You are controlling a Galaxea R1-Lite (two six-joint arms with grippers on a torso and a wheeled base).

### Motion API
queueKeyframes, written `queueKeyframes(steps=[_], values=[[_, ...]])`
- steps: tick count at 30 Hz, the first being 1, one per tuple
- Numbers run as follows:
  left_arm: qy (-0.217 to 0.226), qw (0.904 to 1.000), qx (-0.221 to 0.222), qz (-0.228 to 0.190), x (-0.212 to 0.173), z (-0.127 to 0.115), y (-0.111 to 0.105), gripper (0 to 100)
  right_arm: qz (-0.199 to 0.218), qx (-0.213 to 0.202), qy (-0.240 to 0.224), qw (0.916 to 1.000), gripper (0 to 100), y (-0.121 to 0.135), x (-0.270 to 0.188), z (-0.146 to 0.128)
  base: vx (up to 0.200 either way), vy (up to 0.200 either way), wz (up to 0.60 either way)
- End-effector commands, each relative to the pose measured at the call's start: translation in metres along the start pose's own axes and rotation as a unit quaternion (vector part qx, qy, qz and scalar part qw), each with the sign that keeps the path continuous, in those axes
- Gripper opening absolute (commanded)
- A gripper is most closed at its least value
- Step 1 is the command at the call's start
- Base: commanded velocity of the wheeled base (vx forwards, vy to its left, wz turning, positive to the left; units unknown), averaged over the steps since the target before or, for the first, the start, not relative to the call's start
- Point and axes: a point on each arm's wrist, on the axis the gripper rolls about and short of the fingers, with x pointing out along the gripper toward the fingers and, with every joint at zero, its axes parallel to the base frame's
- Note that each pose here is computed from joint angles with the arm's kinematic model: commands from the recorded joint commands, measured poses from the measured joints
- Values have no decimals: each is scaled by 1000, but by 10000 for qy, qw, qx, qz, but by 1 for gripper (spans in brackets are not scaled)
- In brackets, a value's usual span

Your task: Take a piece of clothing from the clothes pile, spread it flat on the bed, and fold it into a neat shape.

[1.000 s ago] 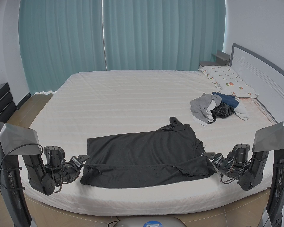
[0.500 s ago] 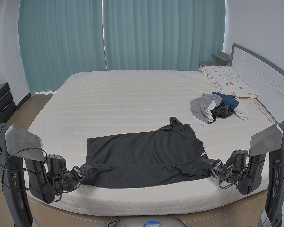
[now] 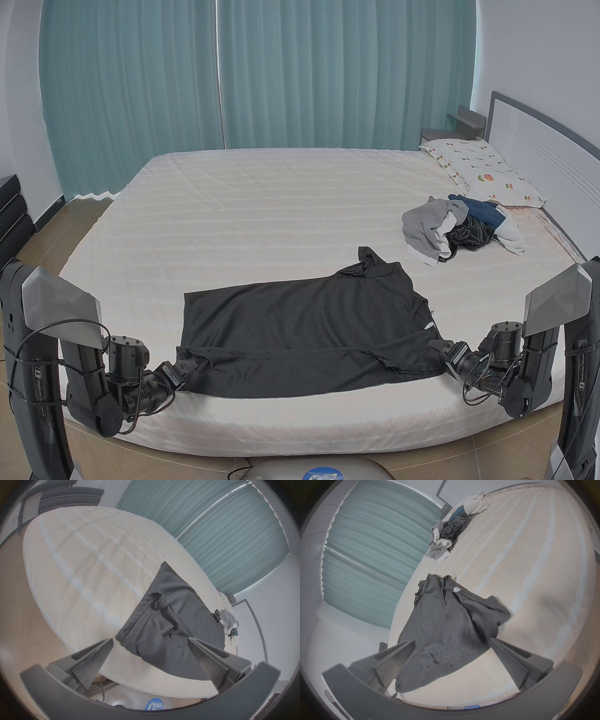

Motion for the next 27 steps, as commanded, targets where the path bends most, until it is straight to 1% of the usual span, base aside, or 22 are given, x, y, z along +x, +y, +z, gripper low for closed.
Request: queueKeyframes(steps=[1,3,4,7,19,20,23,26,27], values=[[-5,9999,94,116,6,-6,0,100,16,-14,-29,10000,100,1,0,0,0,0,0],[-37,9998,119,164,8,-8,0,100,16,-14,-29,10000,100,1,0,0,0,0,0],[-3,9994,267,218,11,-14,-2,100,4,-19,-20,10000,100,0,0,-1,0,0,0],[19,9980,550,326,13,-19,0,100,0,-26,-11,10000,100,0,0,-1,0,0,0],[-86,9978,604,245,22,-17,-5,100,11,-45,6,10000,100,1,0,-2,0,0,0],[-98,9978,597,255,22,-17,-5,0,14,-49,12,10000,100,2,0,-3,0,0,0],[-104,9978,589,271,22,-17,-4,0,-46,-115,19,9999,100,0,-3,-4,0,0,0],[-120,9979,557,305,21,-17,-3,0,-117,-304,16,9995,100,-1,-5,-5,0,0,0],[-175,9977,536,374,21,-16,-2,0,-137,-357,3,9993,100,-2,-5,-5,0,0,0]])
